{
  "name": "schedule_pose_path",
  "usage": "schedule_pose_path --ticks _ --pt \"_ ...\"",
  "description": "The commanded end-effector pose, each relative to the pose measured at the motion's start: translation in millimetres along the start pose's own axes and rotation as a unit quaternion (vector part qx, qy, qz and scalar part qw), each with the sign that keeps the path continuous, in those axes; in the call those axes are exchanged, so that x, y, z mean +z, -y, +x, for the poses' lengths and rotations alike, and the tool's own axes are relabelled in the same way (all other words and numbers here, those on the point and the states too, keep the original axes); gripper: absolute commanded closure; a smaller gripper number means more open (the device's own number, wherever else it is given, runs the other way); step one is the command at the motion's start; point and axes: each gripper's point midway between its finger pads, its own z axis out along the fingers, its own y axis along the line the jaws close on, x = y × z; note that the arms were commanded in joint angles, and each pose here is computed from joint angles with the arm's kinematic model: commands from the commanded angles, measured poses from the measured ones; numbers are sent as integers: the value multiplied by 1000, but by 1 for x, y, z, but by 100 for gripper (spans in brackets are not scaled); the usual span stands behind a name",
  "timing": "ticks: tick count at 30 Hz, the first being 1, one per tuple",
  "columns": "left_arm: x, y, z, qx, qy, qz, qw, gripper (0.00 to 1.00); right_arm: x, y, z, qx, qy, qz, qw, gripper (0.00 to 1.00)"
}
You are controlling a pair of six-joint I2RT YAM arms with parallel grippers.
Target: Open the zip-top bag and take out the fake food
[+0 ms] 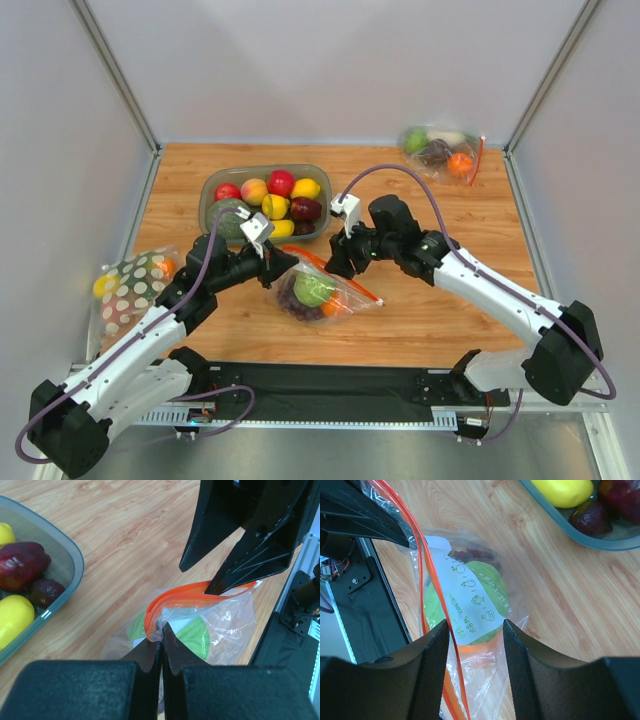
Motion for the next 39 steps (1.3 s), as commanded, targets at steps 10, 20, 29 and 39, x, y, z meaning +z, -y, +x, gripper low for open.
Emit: schedule_pose_path --ticks 10,20,29,39 --pt "3 2 -21 27 31 6 999 100 6 -36 -12 -10 25 -113 993 49" --pt "5 2 -28 25 35 4 999 94 20 -45 -7 31 2 -154 988 100" --pt "-12 -2 -42 14 57 -36 998 52 14 -9 -38 61 57 -24 996 100" --pt "-7 16 -55 -97 58 -26 993 51 5 13 -54 78 88 51 992 100"
